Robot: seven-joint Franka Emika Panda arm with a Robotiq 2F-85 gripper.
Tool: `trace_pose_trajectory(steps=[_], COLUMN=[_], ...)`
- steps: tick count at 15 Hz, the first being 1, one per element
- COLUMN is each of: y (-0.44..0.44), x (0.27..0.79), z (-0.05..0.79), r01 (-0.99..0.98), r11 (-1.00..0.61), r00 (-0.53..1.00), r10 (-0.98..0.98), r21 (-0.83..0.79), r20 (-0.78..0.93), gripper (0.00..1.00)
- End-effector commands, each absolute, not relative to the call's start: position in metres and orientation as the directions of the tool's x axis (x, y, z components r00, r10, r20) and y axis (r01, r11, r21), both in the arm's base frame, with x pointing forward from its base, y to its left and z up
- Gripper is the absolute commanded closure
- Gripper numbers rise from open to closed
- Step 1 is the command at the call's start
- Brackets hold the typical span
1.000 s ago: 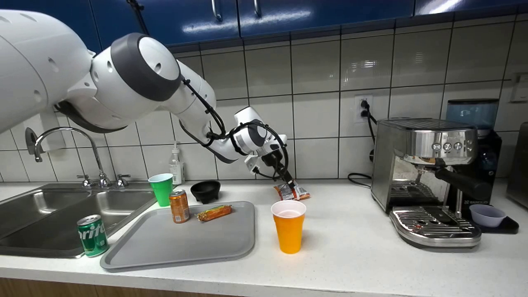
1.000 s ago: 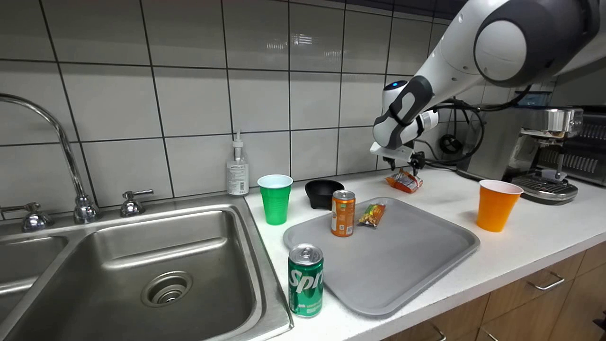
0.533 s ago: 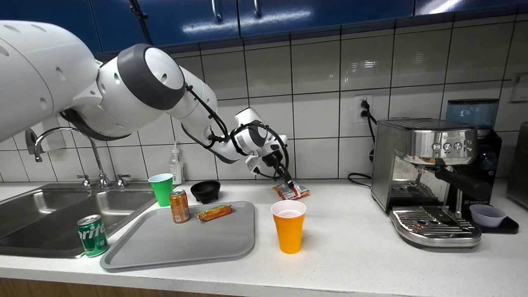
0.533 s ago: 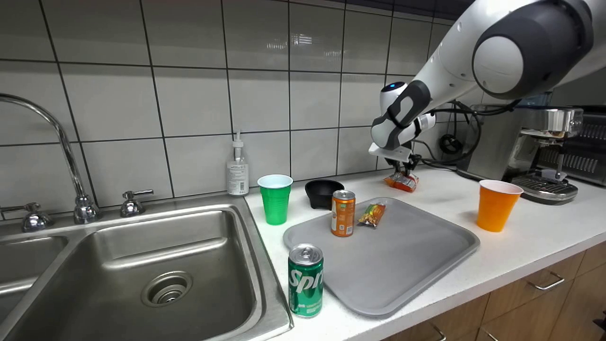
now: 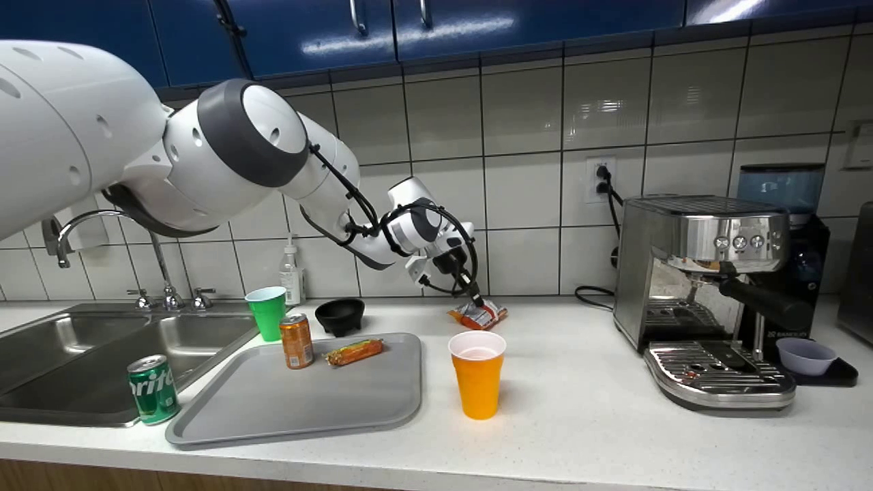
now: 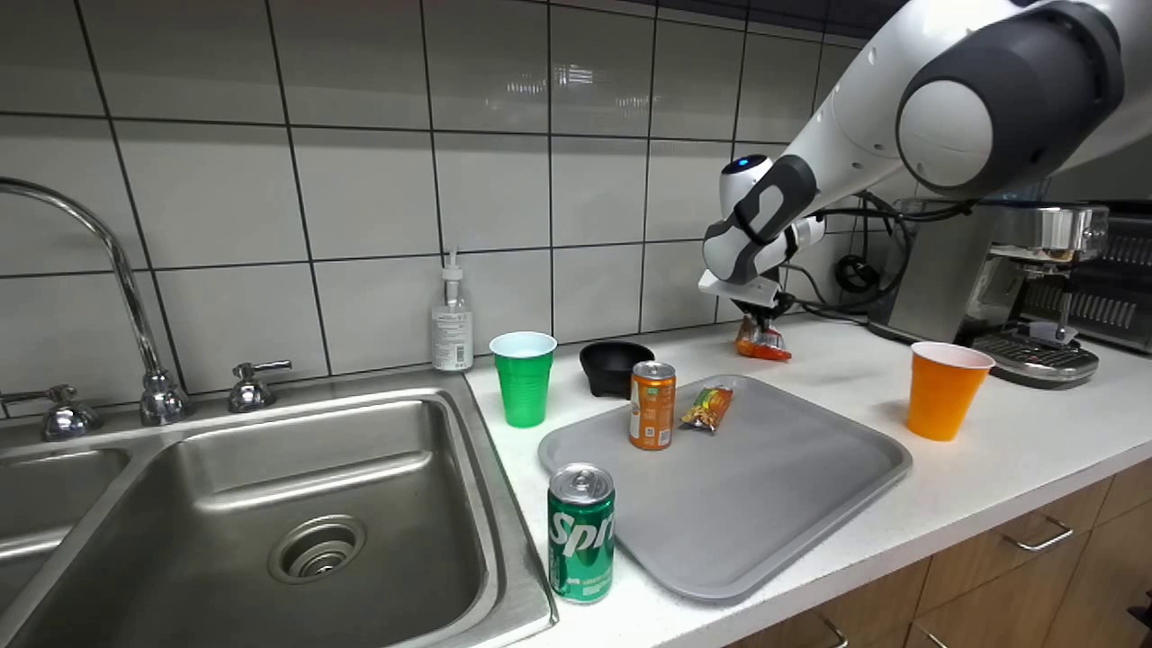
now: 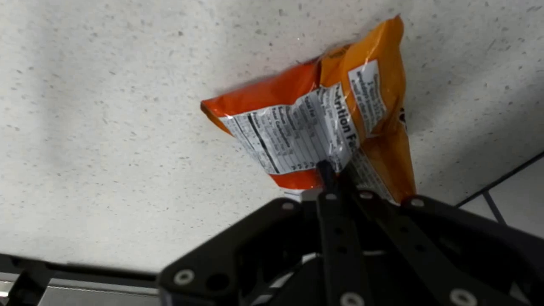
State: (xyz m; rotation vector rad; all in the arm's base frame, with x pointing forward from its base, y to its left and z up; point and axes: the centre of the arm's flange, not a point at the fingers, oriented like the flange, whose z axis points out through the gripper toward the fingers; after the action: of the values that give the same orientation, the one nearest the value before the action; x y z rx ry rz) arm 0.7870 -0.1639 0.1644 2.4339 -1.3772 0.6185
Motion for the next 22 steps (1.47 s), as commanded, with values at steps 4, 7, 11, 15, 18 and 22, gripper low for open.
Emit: trace_pose_trajectory(steps=[4,7,11,15,18,22], y=[-0.157,-0.151,-0.141,-0.129,-0.121,-0.110], x=[0.786,0.779,0.768,0.752,0.738,0.716], z=[0.187,0.198,0.216,0.230,0.235,0.240], r01=[-0.862,-0.858,-0.851,-0.843,-0.836,-0.827], r11=[-0.507,-0.514,-0.524,-0.539,-0.548,-0.563], r00=[0.438,0.439,0.442,0.455,0.469,0.490], r10=[-0.741,-0.737,-0.729,-0.718,-0.713,-0.708], r21=[0.004,-0.004,-0.012,-0.006,0.003,0.013], r20=[0.509,0.513,0.523,0.526,0.521,0.509], gripper=[1.00,1.00,1.00,1.00,1.00,1.00])
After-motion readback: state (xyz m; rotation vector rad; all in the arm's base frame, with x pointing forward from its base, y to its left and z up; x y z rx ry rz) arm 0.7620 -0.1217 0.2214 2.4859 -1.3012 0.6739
